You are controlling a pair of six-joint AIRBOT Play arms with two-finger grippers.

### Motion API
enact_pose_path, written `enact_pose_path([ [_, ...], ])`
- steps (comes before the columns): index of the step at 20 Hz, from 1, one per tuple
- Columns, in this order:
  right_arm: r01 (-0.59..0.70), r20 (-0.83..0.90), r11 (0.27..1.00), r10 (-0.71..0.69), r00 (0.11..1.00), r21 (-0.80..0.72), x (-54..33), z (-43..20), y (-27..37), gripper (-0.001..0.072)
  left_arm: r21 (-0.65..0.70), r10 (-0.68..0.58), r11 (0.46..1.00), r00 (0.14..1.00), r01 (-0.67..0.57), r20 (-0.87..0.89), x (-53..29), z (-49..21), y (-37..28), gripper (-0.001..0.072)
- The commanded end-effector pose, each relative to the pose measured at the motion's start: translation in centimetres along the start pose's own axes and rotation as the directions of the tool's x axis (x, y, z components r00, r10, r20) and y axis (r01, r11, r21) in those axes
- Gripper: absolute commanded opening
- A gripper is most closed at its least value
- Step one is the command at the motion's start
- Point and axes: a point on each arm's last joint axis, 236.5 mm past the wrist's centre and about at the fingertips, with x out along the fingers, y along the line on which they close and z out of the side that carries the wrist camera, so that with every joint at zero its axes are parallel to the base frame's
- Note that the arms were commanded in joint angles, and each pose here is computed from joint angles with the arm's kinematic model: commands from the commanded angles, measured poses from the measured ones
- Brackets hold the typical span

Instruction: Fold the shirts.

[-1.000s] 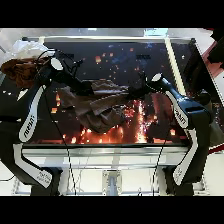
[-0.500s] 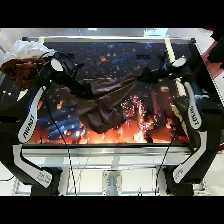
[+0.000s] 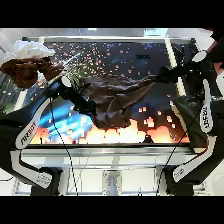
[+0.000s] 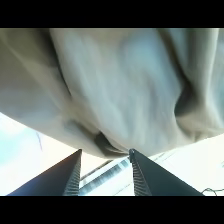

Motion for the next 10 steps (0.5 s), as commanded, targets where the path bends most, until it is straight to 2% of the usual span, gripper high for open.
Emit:
enact_pose_path([
  [1,0.152,-0.082,0.988,-0.152,0.985,-0.006,-2.4,-2.5,-3.6,0.0024,0.011,0.001,1.0,1.0,-0.001,-0.022,1.3,-1.2,-1.7,0.0322],
  [3,0.166,-0.076,0.986,-0.165,0.983,0.003,-4.2,-2.9,-4.0,0.0024,0.043,-0.004,0.999,1.0,0.005,-0.026,2.4,-1.4,-3.4,0.0321],
  [6,0.174,-0.031,0.985,-0.173,0.984,0.003,-6.5,-2.7,-3.7,0.0024,0.069,0.029,0.997,0.997,-0.034,0.069,4.1,0.6,-5.4,0.0322],
  [10,0.173,-0.001,0.984,-0.173,0.985,-0.035,-7.9,-2.7,-2.7,0.0024,0.026,0.116,0.992,0.984,-0.121,0.136,4.5,2.0,-4.3,0.0323],
])
